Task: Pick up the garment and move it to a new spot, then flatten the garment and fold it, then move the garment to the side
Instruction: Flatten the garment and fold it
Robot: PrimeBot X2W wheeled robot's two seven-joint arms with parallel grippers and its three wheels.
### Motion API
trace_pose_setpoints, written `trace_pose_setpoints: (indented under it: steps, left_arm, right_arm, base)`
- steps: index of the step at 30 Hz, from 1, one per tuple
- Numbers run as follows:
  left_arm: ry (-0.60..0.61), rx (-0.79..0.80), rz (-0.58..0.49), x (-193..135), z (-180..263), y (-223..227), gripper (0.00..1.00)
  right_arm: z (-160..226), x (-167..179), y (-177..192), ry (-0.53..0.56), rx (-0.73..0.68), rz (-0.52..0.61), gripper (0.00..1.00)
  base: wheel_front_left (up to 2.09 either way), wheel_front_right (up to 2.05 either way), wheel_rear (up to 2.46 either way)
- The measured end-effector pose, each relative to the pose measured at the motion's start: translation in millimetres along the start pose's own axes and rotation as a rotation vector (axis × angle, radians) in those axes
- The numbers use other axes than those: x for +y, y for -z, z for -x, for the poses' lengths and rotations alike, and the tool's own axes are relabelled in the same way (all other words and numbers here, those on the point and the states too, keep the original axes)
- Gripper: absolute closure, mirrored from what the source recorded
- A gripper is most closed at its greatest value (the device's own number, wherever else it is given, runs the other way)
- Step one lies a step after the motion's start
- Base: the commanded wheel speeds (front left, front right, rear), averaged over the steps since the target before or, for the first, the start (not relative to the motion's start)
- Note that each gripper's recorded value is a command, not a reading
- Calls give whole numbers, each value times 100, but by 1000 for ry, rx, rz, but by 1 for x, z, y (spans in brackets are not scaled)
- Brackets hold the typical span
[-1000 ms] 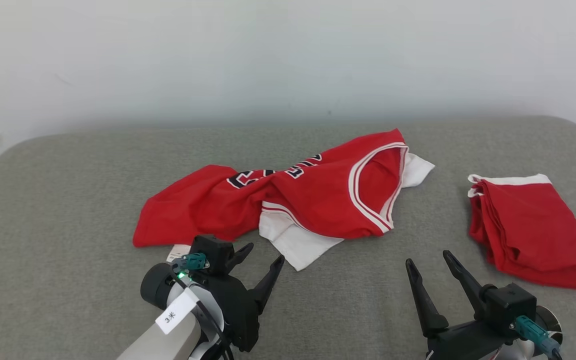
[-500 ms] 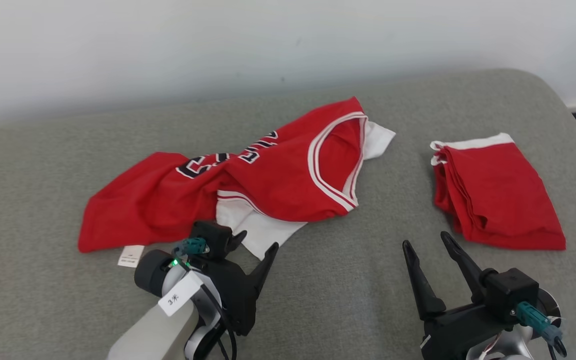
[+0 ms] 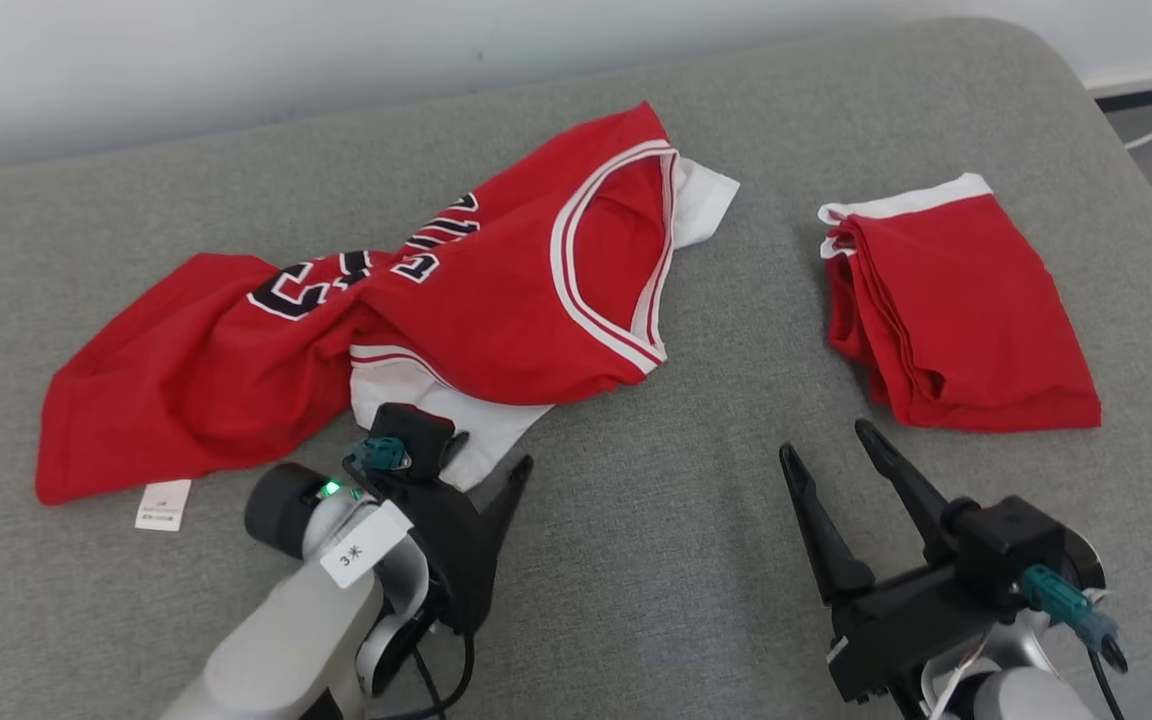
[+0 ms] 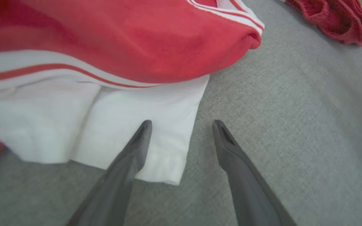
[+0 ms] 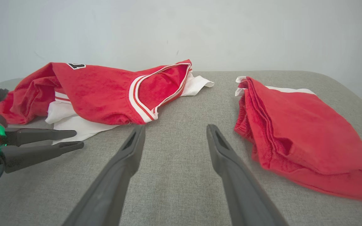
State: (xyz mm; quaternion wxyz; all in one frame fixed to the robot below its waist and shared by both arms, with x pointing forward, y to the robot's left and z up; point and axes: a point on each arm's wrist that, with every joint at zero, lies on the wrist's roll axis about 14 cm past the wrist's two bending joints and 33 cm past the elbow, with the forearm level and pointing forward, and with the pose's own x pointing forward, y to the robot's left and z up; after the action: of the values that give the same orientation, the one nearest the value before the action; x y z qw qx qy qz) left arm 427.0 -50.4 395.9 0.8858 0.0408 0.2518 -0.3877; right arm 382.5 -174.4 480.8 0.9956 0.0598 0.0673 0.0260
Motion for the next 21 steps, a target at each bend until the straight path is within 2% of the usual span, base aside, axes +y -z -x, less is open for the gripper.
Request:
trace_pose_setpoints:
  steps: [2, 6, 7, 8, 9, 15, 21]
  left_arm:
    - [-22, 25, -47, 8, -5, 4, 0]
    - [-50, 43, -69, 17, -13, 5, 0]
    - [-50, 45, -69, 17, -14, 6, 47]
    - [-49, 47, -71, 16, -14, 7, 80]
    - [-51, 49, -74, 17, -15, 7, 100]
    - [-31, 38, -43, 10, -15, 0, 100]
    - [159, -84, 26, -55, -13, -39, 100]
  right_arm:
    - [-5, -1, -1, 2, -4, 3, 0]
    - [-8, -6, 0, 16, -4, 6, 0]
    - [-8, -7, 1, 19, 0, 6, 0]
    - [-8, -8, 2, 22, 3, 6, 0]
    - [-8, -9, 3, 25, 5, 7, 0]
    - [-7, -12, 5, 34, 6, 7, 0]
    - [-7, -7, 5, 23, -1, 3, 0]
  base:
    - [0, 0, 0]
    - [0, 0, 0]
    - [0, 0, 0]
    - [0, 0, 0]
    - [0, 0, 0]
    - [0, 0, 0]
    - [0, 0, 0]
